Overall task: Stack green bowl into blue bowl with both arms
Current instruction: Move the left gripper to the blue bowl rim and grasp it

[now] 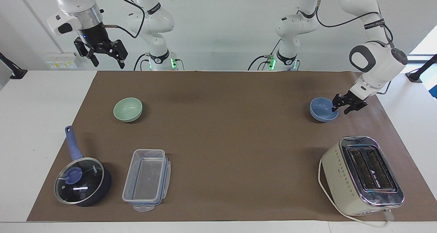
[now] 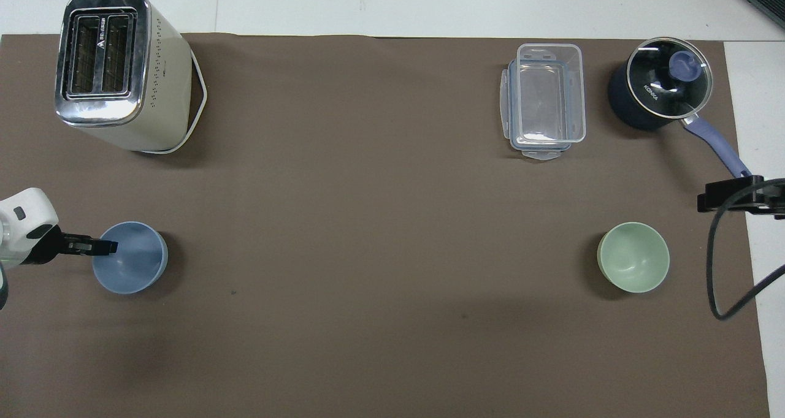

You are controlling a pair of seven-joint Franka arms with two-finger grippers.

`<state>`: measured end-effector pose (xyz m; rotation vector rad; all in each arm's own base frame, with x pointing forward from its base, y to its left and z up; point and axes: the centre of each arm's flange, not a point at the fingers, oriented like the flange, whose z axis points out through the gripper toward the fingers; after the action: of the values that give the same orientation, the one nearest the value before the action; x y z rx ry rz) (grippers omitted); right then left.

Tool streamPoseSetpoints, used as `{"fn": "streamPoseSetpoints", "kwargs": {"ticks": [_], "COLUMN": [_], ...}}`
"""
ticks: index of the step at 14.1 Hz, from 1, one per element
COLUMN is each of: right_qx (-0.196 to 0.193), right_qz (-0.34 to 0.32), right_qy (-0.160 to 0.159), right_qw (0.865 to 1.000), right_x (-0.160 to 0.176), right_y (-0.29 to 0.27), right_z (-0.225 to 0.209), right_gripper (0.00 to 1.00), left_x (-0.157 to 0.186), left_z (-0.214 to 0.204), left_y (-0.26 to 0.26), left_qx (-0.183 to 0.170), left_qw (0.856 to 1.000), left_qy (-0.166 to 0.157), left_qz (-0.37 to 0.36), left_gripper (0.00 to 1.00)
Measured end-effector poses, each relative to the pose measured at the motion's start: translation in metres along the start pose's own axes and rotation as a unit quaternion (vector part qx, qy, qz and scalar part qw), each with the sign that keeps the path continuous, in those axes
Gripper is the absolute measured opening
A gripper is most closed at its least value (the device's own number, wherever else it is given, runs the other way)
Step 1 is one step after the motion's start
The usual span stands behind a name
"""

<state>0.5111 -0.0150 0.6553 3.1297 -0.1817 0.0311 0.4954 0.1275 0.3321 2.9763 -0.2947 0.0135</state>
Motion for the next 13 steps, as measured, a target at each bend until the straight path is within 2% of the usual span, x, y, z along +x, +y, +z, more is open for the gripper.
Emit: {"fn": "streamPoseSetpoints", "kwargs": {"ticks": [4, 8, 13], "right_qx": [0.000, 0.000, 0.000], "right_qz": [0.000, 0.000, 0.000], "right_qy": [0.000, 0.000, 0.000], "right_qw": [1.000, 1.000, 1.000], "right_x": [0.000, 0.000, 0.000], "right_y": [0.000, 0.000, 0.000], "right_z": [0.000, 0.000, 0.000], "right_gripper": [1.00, 1.00, 1.00], "left_x": [-0.001, 0.001, 0.002], "left_z": [0.000, -0.006, -0.051], "left_y": [-0.001, 0.004, 0.036], "left_qx": [-0.002, -0.001, 0.001], "left_qw": [1.000, 1.000, 1.000], "left_qy": [-0.001, 0.003, 0.022], "left_qz": [-0.003, -0.002, 0.014], "left_gripper": [0.06, 0.04, 0.04]}}
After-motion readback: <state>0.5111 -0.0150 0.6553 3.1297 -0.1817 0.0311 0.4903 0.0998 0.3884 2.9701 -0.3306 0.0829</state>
